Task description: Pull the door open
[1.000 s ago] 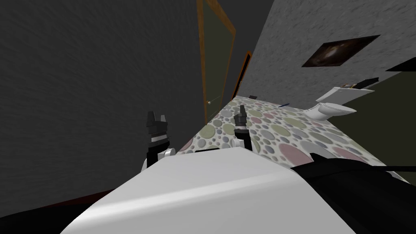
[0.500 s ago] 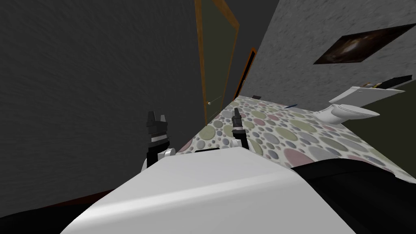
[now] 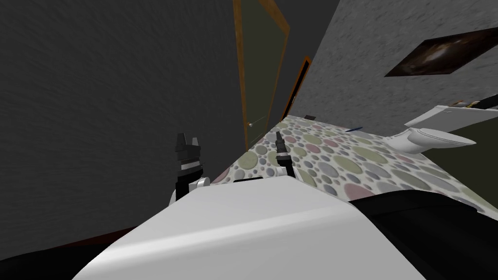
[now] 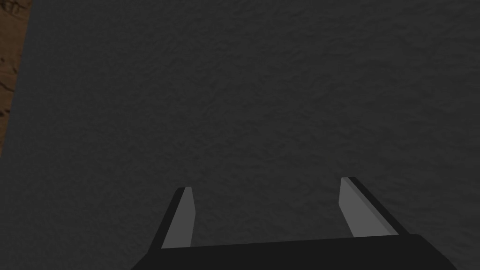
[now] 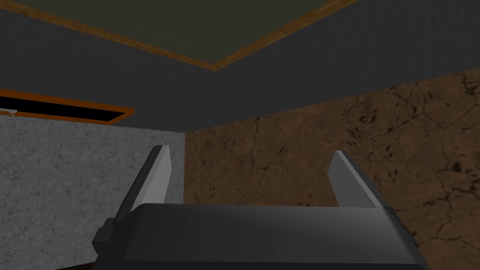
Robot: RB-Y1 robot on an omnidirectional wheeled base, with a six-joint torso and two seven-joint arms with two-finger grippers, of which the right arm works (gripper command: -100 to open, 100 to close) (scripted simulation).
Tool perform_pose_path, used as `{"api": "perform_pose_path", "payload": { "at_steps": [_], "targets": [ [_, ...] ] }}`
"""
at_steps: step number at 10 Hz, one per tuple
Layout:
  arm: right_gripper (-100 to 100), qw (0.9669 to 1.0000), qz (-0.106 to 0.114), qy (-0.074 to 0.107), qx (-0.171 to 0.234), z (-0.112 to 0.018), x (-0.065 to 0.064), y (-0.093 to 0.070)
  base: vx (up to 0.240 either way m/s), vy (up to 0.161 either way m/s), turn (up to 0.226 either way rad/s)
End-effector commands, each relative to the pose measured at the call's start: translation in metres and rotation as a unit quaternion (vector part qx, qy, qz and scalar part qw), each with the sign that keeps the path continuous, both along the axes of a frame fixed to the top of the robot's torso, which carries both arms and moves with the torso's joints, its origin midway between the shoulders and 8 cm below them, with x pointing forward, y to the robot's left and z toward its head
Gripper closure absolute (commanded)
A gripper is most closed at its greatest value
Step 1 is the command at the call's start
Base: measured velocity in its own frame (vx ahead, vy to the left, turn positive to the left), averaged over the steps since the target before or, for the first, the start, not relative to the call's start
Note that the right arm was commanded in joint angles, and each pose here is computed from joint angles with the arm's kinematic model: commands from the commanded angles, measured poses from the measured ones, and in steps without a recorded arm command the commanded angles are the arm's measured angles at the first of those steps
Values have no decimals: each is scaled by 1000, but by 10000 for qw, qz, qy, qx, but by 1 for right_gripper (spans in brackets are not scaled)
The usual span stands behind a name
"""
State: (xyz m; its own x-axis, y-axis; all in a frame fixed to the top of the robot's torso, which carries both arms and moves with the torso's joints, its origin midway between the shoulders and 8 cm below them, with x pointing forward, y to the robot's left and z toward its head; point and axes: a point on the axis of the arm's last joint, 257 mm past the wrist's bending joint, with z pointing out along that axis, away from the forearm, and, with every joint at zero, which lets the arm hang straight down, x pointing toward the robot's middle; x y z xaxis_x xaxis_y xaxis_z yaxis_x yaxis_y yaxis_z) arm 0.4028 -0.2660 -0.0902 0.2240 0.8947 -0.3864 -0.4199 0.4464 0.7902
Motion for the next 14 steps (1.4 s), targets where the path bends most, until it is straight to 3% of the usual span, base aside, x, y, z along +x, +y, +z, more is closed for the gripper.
{"api": "perform_pose_path", "payload": {
  "at_steps": [1,2,8,14],
  "targets": [
    [-100,9998,-21,61,-182,-9,2,3,81,-66,51],
    [-100,9991,-41,140,-403,-21,6,6,104,-93,97],
    [-100,9931,-87,374,-1109,-59,16,16,86,-83,66],
    [-100,9811,-98,584,-1844,-98,23,26,77,-74,64]
  ]
}}
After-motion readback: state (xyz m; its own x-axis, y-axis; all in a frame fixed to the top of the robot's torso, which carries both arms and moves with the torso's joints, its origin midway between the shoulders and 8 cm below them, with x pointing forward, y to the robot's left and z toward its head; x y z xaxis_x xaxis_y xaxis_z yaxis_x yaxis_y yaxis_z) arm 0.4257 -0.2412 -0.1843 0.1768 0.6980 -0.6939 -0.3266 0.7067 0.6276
